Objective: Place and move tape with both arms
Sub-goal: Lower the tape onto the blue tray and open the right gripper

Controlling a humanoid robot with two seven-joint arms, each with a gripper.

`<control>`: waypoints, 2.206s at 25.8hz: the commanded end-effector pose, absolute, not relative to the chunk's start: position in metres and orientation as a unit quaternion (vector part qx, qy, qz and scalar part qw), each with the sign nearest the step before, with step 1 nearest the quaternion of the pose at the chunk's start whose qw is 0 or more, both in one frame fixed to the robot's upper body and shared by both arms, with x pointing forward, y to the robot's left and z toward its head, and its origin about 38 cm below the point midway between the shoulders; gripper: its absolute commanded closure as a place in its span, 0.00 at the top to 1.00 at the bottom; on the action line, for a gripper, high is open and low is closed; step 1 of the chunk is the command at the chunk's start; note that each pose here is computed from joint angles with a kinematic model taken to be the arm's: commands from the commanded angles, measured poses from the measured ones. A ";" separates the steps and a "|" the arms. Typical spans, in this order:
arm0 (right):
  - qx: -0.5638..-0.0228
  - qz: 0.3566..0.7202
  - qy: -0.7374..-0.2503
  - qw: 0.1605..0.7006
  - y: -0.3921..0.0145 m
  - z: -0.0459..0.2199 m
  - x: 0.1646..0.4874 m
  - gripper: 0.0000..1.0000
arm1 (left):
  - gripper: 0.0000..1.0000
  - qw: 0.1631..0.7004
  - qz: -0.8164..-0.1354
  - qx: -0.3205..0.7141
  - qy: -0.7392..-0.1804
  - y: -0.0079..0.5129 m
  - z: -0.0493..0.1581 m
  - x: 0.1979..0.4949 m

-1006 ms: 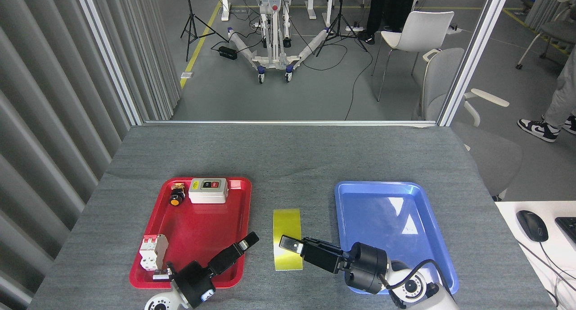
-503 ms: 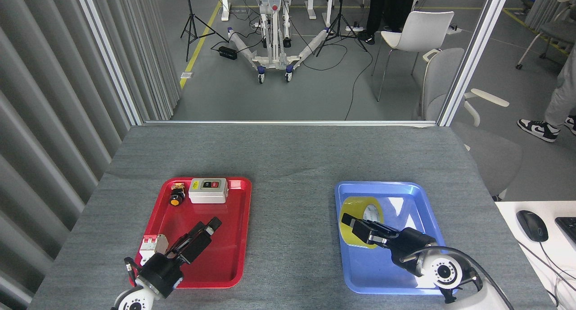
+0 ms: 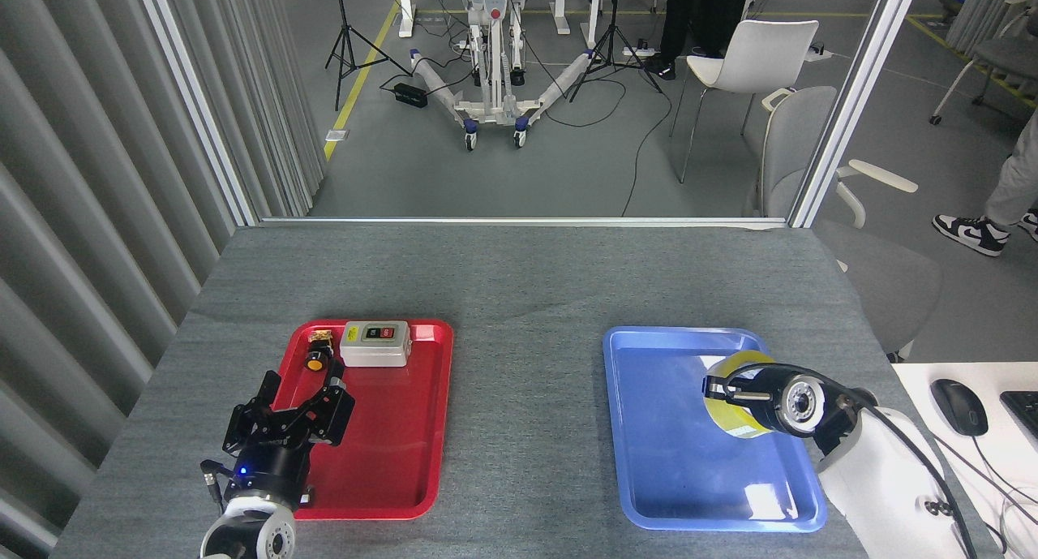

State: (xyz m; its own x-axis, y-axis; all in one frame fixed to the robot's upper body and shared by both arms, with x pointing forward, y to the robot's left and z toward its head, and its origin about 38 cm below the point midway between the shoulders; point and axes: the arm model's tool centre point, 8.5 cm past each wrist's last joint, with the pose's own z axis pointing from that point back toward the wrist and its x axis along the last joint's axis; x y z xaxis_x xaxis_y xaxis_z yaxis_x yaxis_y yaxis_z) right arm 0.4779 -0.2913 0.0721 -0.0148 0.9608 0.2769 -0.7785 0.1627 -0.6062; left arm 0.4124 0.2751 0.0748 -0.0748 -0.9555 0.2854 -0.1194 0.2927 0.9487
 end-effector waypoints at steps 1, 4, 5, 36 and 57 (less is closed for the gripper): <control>-0.129 0.653 -0.300 0.683 -0.285 0.074 0.484 0.18 | 1.00 0.507 -0.426 0.446 -0.602 0.259 0.086 0.410; -0.119 0.653 -0.281 0.693 -0.286 0.064 0.482 0.18 | 1.00 0.467 -0.461 0.482 -0.581 0.254 0.095 0.408; -0.116 0.650 -0.278 0.698 -0.287 0.062 0.482 0.18 | 1.00 0.438 -0.490 0.509 -0.556 0.252 0.095 0.410; -0.099 0.638 -0.261 0.718 -0.243 0.041 0.494 0.28 | 1.00 0.445 -0.536 0.495 -0.519 0.241 0.060 0.411; -0.105 0.632 -0.264 0.721 -0.248 0.029 0.486 0.69 | 1.00 0.486 -0.471 0.494 -0.546 0.283 0.052 0.391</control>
